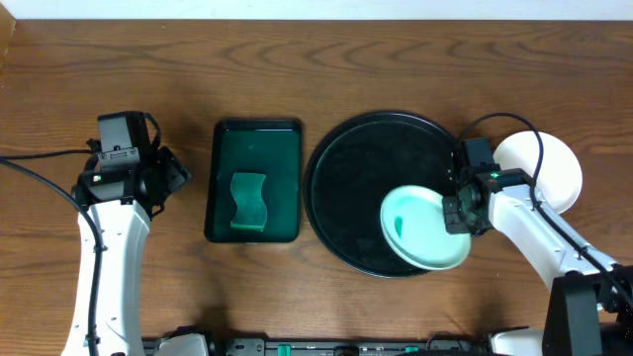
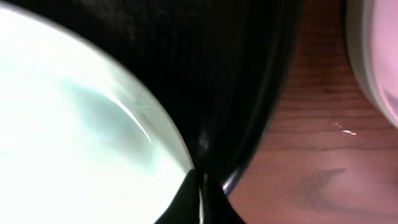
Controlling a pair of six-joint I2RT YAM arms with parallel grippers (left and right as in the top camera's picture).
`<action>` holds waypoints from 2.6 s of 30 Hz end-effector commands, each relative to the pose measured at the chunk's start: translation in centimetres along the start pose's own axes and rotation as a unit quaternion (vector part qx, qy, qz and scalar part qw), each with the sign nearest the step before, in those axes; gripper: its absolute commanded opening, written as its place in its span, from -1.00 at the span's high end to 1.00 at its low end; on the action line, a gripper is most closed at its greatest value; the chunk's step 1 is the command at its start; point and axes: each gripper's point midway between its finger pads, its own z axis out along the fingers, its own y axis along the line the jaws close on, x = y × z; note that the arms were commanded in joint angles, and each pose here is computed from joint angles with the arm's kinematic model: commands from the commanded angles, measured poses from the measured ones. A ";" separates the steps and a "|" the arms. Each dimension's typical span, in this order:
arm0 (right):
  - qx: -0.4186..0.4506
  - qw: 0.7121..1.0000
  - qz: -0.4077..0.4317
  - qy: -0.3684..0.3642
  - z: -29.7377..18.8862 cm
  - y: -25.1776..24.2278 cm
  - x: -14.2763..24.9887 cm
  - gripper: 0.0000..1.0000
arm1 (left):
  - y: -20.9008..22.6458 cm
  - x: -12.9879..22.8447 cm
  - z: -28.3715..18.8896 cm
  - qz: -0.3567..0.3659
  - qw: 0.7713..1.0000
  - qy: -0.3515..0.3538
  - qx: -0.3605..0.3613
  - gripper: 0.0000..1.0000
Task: Clean dirty plates on tray and stack at the side
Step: 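Move the right gripper to the stained white plate's right rim, then grasp the plate rim and slide it to the black tray's center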
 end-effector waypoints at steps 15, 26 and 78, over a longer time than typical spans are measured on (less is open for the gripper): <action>-0.167 0.986 0.000 -0.009 -0.8 6.0 -0.7 0.61 | 0.0 -0.6 -0.5 -0.001 1.000 -0.010 0.001 -0.61; -0.196 0.979 0.048 0.035 -1.2 6.9 0.9 0.46 | 0.0 -0.6 -0.5 -0.001 1.000 -0.010 0.001 -0.61; -0.135 0.973 0.059 -0.175 0.1 4.5 -7.4 0.97 | 0.0 -0.6 -0.5 -0.001 1.000 -0.010 0.001 -0.61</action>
